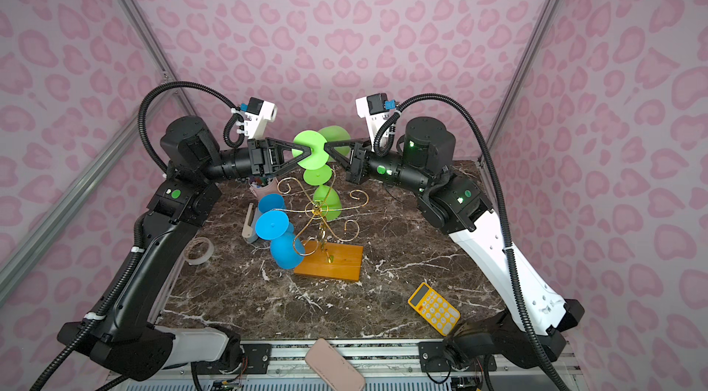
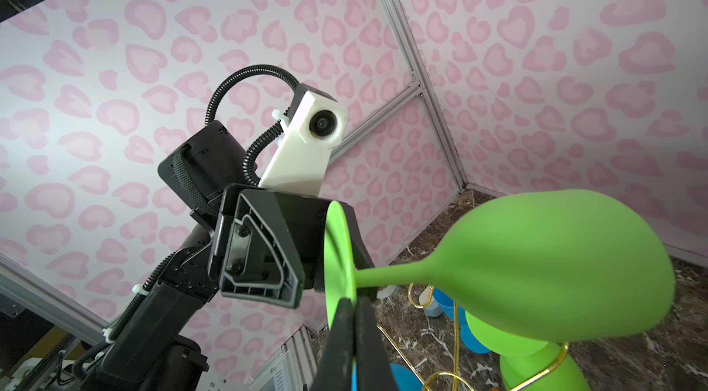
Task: Take the wine glass off the wine glass rack
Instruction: Pick up the wine glass from the wine glass rack.
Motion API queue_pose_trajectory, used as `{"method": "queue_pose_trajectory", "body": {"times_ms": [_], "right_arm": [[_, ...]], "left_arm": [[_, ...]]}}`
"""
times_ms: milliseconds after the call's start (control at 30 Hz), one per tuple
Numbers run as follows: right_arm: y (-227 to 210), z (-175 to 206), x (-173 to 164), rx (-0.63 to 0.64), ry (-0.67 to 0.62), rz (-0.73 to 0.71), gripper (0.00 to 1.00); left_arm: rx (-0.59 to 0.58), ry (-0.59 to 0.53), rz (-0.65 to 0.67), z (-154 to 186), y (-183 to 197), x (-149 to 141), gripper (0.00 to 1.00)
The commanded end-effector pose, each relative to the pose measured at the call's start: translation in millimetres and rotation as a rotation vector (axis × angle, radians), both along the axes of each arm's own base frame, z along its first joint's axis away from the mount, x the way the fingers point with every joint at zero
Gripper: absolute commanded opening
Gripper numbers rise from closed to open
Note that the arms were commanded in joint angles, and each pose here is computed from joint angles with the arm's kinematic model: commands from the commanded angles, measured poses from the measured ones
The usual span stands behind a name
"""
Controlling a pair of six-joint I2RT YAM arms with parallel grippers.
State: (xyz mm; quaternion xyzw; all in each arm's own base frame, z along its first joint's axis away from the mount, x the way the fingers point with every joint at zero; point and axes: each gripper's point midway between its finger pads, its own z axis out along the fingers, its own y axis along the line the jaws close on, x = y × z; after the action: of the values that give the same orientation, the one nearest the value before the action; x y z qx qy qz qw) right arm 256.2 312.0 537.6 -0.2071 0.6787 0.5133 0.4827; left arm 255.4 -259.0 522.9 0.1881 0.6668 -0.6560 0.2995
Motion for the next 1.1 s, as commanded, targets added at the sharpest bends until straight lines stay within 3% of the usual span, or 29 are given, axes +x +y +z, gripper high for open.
{"method": "queue_pose_trajectory", "body": {"times_ms": [0, 200, 567, 767, 900, 1067], "right_arm": [[1.3, 6.4, 4.6, 0.025, -0.020, -0.015, 0.00], [6.8, -3.4, 15.2, 0.013, 0.004, -0.032, 0.00], [5.1, -4.9, 21.2, 0.030, 0.004, -0.039, 0.01], [-21.1, 2.3, 27.0, 0.114, 0.005, -0.057, 0.25], [-46.1, 3.5, 31.6, 0.139, -0.014, -0.109, 0.33], [-68.7, -7.2, 41.2, 0.136, -0.030, -0.147, 0.36]], "left_arm": [[-0.014, -0.068, -0.030, 8.3, -1.3, -4.6, 0.42], [-0.018, -0.067, -0.041, 8.7, -2.3, -3.7, 0.37], [-0.027, -0.075, -0.069, 13.0, -3.6, -6.6, 0.15], [-0.045, -0.088, -0.058, 23.9, 5.9, -5.4, 0.04], [-0.080, -0.099, -0.073, 35.7, 10.6, -8.2, 0.04], [-0.101, -0.089, -0.088, 42.5, 11.5, -7.7, 0.04]]}}
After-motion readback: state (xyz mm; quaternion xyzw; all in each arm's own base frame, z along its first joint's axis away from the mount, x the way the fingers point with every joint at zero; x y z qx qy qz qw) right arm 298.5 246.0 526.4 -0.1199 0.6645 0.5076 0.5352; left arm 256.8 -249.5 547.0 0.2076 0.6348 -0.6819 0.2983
